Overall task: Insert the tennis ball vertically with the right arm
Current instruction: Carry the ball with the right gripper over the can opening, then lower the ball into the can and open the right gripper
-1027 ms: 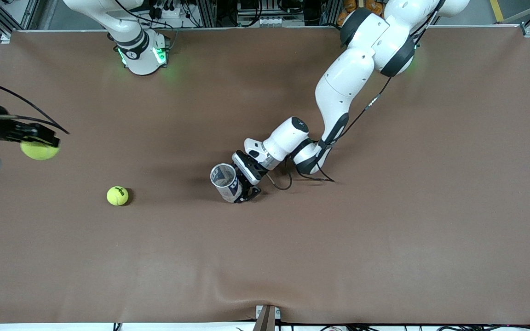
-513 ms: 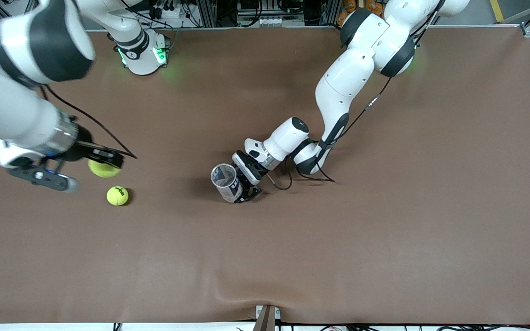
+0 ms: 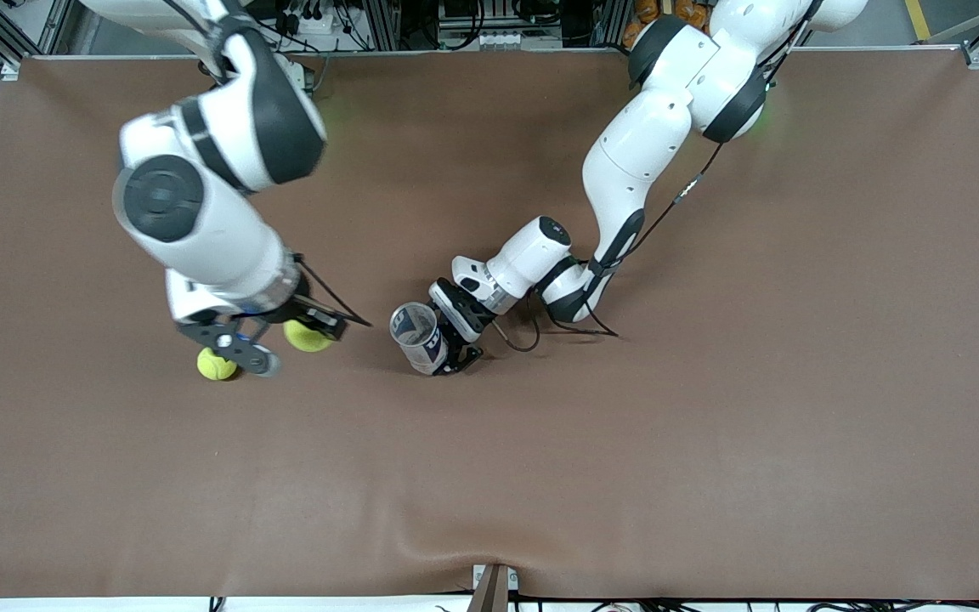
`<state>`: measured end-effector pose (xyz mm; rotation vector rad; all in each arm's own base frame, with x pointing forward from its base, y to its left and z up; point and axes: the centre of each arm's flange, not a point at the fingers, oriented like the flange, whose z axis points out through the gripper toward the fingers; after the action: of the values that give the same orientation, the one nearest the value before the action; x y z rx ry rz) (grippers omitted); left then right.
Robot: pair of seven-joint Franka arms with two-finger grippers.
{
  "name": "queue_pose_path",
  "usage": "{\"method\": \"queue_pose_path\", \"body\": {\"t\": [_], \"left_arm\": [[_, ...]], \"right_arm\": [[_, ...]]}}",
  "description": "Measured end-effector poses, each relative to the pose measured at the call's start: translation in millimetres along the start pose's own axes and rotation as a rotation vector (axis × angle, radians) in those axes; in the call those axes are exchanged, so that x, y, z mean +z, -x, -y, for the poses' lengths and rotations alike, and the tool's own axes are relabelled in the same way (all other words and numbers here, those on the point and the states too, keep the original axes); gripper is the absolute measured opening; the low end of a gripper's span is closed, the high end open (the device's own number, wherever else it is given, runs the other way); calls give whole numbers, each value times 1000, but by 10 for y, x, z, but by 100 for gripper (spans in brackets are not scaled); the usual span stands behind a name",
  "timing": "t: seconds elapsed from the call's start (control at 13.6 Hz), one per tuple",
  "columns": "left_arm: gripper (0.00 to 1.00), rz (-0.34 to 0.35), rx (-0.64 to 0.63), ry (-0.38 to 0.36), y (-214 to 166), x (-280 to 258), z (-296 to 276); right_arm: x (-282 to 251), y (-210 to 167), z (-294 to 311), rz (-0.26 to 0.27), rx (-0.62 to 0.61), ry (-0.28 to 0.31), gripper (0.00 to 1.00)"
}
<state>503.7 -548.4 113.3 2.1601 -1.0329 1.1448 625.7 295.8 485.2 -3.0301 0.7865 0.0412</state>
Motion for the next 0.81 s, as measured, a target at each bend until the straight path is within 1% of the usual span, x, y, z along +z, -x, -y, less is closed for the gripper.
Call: {"method": "queue_pose_path", "body": {"t": [0.15, 0.29, 0.51, 0.81], "left_arm": [[79, -1, 0, 0, 2, -1, 0], [79, -2, 0, 0, 4, -1, 1], [79, -3, 0, 0, 4, -1, 1], [79, -3, -1, 0, 5, -1, 1]], "right_arm": [[155, 159, 202, -7, 37, -5, 67], [315, 343, 393, -8, 45, -4, 67], [533, 578, 574, 4, 37, 22, 67], [799, 740, 700, 18, 31, 57, 67]]}}
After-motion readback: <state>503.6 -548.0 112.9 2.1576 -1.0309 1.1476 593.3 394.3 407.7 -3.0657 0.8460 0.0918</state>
